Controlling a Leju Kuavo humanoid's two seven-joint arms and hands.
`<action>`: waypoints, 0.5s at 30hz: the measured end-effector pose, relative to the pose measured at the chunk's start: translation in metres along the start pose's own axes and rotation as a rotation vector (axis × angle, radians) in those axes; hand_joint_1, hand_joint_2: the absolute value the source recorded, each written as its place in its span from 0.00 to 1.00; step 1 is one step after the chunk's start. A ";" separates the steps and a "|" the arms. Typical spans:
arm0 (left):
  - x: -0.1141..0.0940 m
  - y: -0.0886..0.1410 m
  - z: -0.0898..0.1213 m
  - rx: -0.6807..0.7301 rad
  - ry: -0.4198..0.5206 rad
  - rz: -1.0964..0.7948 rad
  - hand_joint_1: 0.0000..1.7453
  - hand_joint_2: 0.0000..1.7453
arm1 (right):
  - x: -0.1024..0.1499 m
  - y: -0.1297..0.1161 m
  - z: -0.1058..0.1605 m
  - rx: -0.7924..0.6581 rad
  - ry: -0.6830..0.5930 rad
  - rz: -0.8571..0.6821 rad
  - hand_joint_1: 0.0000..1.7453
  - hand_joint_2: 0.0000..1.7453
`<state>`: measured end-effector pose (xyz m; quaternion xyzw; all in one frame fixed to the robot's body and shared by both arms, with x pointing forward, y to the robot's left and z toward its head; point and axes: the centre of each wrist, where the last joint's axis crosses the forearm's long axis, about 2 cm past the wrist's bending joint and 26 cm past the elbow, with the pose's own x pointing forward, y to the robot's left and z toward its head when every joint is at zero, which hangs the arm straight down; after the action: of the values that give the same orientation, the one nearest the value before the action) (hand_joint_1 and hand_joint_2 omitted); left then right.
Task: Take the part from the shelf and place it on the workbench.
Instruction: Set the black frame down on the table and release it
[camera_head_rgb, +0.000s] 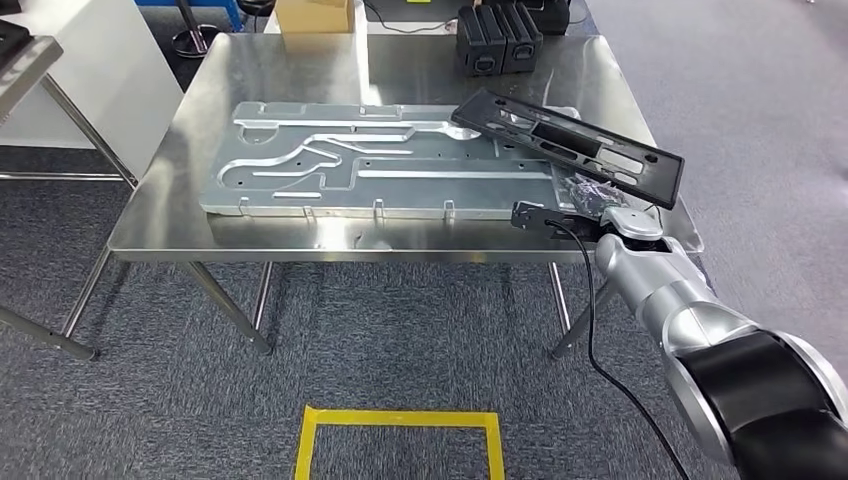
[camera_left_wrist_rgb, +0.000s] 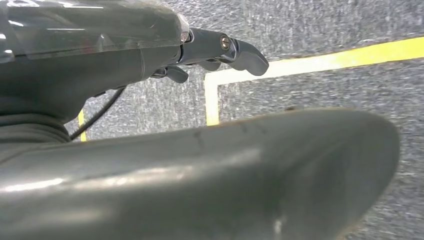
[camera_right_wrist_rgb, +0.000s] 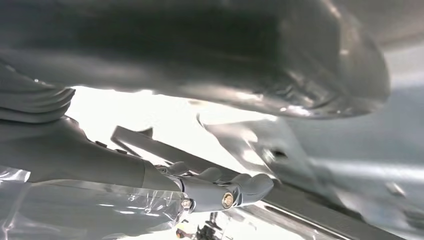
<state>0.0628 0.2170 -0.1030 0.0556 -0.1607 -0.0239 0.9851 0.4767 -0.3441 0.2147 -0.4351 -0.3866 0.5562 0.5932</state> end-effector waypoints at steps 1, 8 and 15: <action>0.000 0.000 0.000 -0.001 0.000 0.000 0.00 0.00 | 0.000 0.000 0.000 -0.001 0.001 0.001 0.00 0.00; -0.001 0.000 0.000 -0.005 0.002 0.002 0.00 0.00 | 0.001 -0.002 0.000 0.001 0.001 0.005 0.00 0.00; -0.002 -0.002 0.001 0.031 -0.002 0.008 0.00 0.00 | 0.002 -0.001 0.000 0.007 0.006 0.008 0.00 0.00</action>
<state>0.0601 0.2152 -0.1030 0.0700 -0.1622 -0.0175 0.9841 0.4773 -0.3422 0.2157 -0.4363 -0.3809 0.5587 0.5936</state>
